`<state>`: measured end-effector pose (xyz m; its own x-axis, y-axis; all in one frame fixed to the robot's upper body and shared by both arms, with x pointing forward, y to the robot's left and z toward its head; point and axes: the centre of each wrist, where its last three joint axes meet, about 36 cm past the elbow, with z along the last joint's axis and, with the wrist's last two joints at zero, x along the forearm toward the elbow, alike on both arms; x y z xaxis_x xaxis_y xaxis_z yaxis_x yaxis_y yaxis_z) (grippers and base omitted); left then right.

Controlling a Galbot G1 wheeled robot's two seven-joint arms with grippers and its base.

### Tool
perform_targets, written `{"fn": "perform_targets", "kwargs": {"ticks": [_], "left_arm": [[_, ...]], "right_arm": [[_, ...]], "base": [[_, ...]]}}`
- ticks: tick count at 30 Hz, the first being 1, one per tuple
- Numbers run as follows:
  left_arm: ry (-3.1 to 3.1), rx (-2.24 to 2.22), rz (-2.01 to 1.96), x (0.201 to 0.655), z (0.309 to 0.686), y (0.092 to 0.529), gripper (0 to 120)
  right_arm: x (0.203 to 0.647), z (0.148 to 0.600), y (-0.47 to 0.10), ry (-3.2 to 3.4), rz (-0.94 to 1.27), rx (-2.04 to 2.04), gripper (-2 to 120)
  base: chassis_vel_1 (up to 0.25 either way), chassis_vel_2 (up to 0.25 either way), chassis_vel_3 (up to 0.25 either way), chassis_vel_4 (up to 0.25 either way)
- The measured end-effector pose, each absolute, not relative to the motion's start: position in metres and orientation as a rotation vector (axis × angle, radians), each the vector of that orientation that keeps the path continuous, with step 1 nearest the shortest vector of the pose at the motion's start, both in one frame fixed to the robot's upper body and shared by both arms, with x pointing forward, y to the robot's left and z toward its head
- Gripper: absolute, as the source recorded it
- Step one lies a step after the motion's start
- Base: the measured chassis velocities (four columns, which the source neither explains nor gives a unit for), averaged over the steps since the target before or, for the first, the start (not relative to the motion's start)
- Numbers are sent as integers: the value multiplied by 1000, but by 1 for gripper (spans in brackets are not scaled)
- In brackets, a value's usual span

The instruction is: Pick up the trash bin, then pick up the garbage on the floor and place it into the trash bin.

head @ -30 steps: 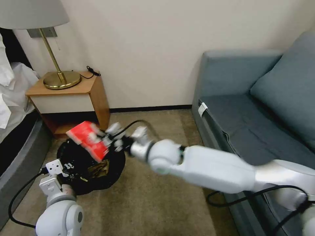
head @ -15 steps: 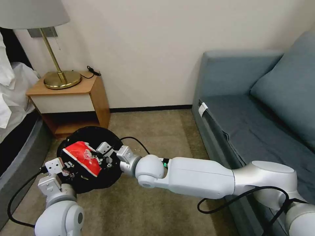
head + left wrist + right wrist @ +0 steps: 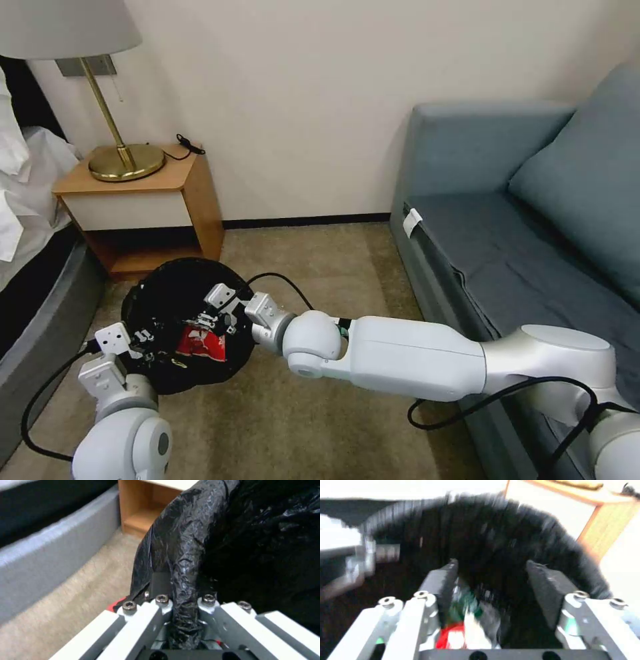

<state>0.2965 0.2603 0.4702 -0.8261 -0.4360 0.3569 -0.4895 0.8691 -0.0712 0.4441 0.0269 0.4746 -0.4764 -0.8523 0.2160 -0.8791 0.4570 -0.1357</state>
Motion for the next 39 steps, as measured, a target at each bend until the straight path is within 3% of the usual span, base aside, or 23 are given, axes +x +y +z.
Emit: {"fn": "perform_targets", "kwargs": {"ticks": [12,19,31,39], "left_arm": [[-2339,701,666,307,451,268,2],[-2262,744,655,315,426,279,2],[-2251,768,608,318,413,279,3],[-2334,769,542,310,421,277,27]], "right_arm": [[451,512,-11,-2691,280,1489,99],[452,506,-28,-2716,281,1432,100],[453,498,-50,-2738,286,1371,100],[453,496,-59,-2748,282,1346,100]], "base": [[0,0,0,0],[0,0,0,0],[0,0,0,0],[0,0,0,0]]}}
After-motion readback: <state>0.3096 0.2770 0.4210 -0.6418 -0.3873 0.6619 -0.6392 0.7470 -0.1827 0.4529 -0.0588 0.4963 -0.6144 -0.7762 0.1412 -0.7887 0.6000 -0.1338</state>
